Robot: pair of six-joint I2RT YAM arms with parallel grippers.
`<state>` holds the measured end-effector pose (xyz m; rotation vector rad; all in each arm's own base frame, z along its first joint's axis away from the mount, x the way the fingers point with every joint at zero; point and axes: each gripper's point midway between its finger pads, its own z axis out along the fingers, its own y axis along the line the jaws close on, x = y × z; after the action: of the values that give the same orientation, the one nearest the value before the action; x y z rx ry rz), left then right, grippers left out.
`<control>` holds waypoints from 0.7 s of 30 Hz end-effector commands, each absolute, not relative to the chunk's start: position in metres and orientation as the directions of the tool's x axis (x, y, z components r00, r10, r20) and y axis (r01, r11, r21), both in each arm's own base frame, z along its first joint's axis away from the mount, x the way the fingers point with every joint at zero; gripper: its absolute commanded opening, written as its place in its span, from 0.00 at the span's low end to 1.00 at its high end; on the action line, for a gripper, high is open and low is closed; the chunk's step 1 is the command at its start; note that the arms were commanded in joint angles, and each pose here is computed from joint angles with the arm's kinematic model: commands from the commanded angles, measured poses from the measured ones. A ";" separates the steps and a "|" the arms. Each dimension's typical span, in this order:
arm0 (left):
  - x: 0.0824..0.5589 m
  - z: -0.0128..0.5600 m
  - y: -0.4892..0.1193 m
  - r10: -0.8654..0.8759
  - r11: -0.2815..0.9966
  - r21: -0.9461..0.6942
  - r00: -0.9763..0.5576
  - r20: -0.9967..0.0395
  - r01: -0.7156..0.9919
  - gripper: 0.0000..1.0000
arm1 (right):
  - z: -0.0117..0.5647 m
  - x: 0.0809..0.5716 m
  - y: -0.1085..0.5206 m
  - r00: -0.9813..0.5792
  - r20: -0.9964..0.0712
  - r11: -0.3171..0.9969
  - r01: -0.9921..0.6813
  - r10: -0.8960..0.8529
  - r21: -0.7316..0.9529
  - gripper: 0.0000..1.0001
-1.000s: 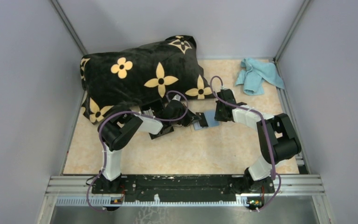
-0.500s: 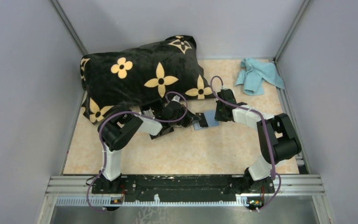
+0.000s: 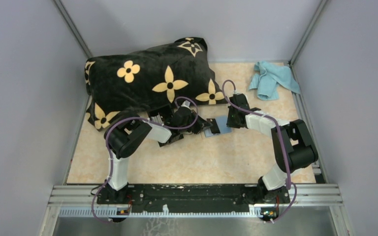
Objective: Put the credit cards into the card holder
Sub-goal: Insert the credit card into the card holder.
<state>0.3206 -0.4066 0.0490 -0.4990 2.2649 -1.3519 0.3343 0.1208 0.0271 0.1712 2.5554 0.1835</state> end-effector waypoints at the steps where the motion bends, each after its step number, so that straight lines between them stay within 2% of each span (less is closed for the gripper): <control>1: 0.318 0.046 -0.406 -0.503 0.472 -0.880 -0.837 -0.215 -0.058 0.00 | 0.030 0.341 0.120 -0.821 -0.544 0.980 0.088 0.172 0.177 0.15; 21: 0.319 0.046 -0.414 -0.506 0.433 -0.900 -0.839 -0.199 -0.048 0.00 | 0.027 0.339 0.120 -0.826 -0.538 0.981 0.090 0.171 0.175 0.15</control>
<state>0.3205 -0.4069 0.0446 -0.4900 2.2676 -1.3476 0.3342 0.1208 0.0269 0.1710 2.5558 0.1838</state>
